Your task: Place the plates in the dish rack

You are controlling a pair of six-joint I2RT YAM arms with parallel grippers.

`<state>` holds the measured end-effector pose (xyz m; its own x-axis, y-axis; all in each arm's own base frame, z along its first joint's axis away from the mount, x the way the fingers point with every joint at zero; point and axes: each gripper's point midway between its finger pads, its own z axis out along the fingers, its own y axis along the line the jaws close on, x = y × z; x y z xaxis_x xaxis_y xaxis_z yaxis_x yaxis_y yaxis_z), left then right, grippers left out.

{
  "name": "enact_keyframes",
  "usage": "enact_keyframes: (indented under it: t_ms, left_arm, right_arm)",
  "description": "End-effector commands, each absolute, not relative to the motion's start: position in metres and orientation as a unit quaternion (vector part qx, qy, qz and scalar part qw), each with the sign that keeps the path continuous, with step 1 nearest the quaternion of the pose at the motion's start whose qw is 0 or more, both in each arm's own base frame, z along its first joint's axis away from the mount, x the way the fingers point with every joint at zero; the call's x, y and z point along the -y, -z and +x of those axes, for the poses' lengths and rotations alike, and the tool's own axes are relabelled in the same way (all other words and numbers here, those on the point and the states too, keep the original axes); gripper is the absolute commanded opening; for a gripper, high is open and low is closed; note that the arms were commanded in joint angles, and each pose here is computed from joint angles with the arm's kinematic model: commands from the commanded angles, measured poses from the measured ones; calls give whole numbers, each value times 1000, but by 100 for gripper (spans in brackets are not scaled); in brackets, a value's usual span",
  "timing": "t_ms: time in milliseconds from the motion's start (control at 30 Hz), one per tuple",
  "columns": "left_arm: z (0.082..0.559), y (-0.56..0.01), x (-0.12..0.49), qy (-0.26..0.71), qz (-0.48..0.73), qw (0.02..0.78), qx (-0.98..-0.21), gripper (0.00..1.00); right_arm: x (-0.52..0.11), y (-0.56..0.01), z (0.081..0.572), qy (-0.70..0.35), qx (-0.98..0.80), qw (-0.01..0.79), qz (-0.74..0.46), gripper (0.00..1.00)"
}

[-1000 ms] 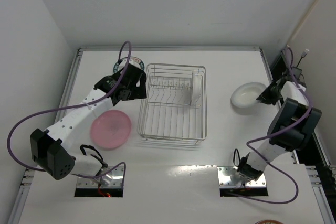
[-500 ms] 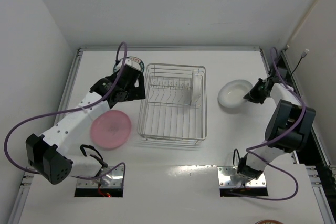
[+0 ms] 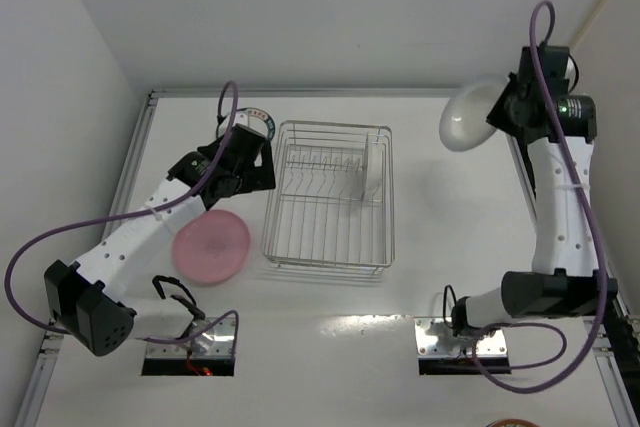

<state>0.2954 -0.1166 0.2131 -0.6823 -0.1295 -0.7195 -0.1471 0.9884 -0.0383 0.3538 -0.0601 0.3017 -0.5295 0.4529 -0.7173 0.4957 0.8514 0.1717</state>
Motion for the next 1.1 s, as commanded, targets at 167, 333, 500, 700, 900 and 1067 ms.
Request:
enact_keyframes:
  t_ms: [167,333,500,700,900,1067]
  left_arm:
    - [287,-228,128,11,-70,420,-905,100]
    - [281,-236,127,22,-70,431,-899,100]
    - [273,-246,121,36,-79,445,-891,100]
    - [260,-241,113,38,-77,450,-889,100]
    - [247,-240,109,39,-70,453,-888,100]
    - [241,-240,112,42,-58,456,-887,100]
  right_arm:
    - [-76,-372,357,12,-881,433,189,0]
    - [-141,-337,372,12,-907,397,137,0]
    - [-176,-310,385,36,-917,385,102,0]
    - [-189,-267,400,92,-923,362,85,0]
    - [-190,-228,398,140,-928,335,81,0]
    - [-199,-200,402,158,-934,313,70,0]
